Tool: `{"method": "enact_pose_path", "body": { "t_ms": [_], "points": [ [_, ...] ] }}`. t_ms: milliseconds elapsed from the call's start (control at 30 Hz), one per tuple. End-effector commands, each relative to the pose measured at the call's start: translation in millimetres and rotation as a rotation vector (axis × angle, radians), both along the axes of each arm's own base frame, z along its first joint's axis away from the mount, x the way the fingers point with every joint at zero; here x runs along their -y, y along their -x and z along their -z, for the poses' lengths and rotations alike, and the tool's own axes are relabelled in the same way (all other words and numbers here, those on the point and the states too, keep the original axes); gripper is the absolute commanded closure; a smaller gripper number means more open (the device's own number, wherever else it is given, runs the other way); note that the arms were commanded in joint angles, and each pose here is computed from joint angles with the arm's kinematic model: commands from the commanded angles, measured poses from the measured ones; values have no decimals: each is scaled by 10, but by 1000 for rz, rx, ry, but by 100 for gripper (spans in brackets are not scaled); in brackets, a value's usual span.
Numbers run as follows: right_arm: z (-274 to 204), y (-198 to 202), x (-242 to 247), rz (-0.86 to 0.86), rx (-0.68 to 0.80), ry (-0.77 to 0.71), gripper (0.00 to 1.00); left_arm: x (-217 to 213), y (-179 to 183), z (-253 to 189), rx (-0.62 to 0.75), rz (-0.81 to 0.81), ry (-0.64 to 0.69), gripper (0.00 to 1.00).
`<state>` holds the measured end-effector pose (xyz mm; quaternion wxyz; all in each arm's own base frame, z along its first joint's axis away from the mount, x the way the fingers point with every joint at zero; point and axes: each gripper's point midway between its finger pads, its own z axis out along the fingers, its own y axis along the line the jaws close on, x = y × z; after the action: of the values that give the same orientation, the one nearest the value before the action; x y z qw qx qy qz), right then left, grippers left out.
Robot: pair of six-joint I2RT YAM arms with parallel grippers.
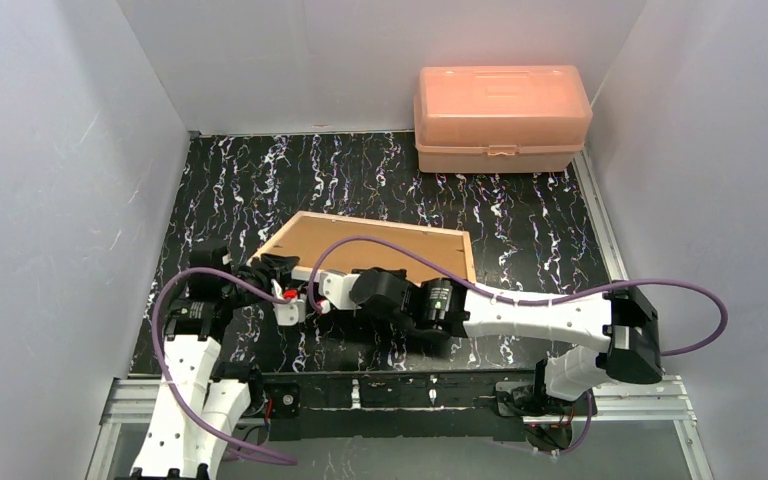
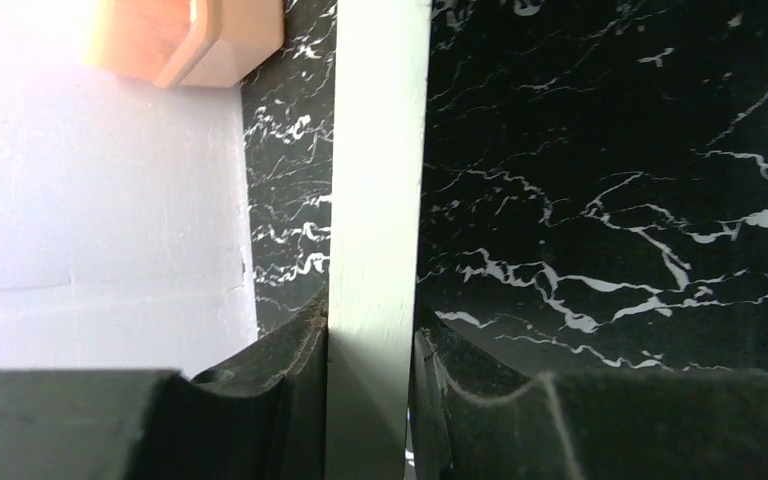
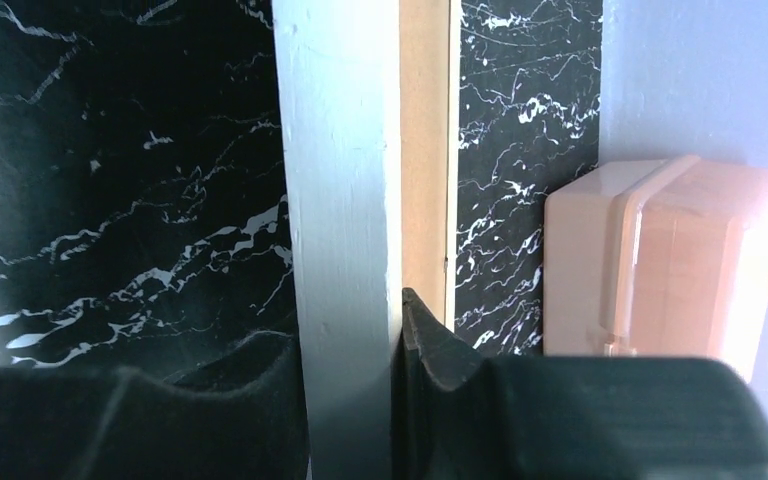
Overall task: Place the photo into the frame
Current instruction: Turn over the photo frame at the center of the board.
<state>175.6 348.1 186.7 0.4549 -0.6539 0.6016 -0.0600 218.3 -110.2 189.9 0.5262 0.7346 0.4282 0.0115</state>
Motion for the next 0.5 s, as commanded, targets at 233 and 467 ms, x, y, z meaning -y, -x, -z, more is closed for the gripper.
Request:
{"method": "enact_pose_path", "body": {
  "t_ms": [233,467],
  "points": [
    [-811,-178,-565,135,-265,-321,80,0,-107,-729,-158,-192,226,2],
    [-1076,-531,-726,189,-453,-488,81,-138,-326,-1249,-308,-399,502,2]
  ]
}}
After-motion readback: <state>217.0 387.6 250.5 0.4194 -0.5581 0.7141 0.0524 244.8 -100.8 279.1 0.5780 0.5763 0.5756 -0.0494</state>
